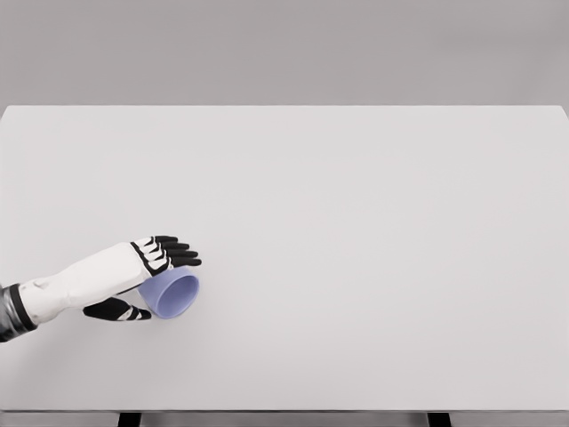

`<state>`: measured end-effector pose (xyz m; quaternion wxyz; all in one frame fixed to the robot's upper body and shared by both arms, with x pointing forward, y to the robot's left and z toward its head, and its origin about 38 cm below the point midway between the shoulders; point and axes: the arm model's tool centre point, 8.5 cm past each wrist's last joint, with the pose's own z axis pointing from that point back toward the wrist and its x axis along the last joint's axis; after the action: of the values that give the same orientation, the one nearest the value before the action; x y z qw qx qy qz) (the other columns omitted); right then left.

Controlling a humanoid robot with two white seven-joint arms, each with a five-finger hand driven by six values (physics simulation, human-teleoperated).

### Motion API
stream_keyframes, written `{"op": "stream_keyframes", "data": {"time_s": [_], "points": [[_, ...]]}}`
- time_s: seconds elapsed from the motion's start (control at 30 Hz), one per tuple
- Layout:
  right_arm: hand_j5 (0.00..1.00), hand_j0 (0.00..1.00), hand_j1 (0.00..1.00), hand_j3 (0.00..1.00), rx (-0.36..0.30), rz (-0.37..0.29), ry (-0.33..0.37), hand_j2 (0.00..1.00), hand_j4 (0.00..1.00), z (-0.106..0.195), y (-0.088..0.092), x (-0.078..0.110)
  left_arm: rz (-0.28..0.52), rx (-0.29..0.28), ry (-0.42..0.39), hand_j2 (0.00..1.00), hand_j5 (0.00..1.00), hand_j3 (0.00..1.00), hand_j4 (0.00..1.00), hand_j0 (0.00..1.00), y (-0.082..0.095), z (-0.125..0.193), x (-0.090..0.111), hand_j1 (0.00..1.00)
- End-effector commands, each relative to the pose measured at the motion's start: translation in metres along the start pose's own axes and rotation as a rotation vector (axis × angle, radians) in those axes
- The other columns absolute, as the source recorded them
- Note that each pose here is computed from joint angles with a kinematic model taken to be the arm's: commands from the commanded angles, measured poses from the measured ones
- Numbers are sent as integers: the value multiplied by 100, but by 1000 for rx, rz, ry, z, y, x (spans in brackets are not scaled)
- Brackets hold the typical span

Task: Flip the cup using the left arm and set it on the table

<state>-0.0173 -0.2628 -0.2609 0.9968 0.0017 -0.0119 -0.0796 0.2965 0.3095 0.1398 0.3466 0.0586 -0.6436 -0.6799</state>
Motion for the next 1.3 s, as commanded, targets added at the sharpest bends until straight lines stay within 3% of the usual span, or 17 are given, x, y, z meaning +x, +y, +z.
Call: {"op": "stream_keyframes", "data": {"time_s": [0.0,0.6,0.77,1.1,1.27], "points": [[100,100,100,100,0,0,0,100,100,0,0,0,4,2,2,98,98,98,98,98,0,0,-1,98],[100,100,100,100,0,0,0,100,100,0,0,0,-4,-11,20,96,96,96,96,96,-4,0,-7,96],[100,100,100,100,0,0,0,100,100,0,0,0,-4,-9,18,86,86,86,86,86,-3,-1,-7,86],[100,100,100,100,0,0,0,100,100,0,0,0,17,-25,23,86,86,86,86,86,-13,-2,-9,86],[100,100,100,100,-1,0,0,100,100,0,0,0,30,-22,39,73,73,73,73,73,-14,1,-14,73]]}}
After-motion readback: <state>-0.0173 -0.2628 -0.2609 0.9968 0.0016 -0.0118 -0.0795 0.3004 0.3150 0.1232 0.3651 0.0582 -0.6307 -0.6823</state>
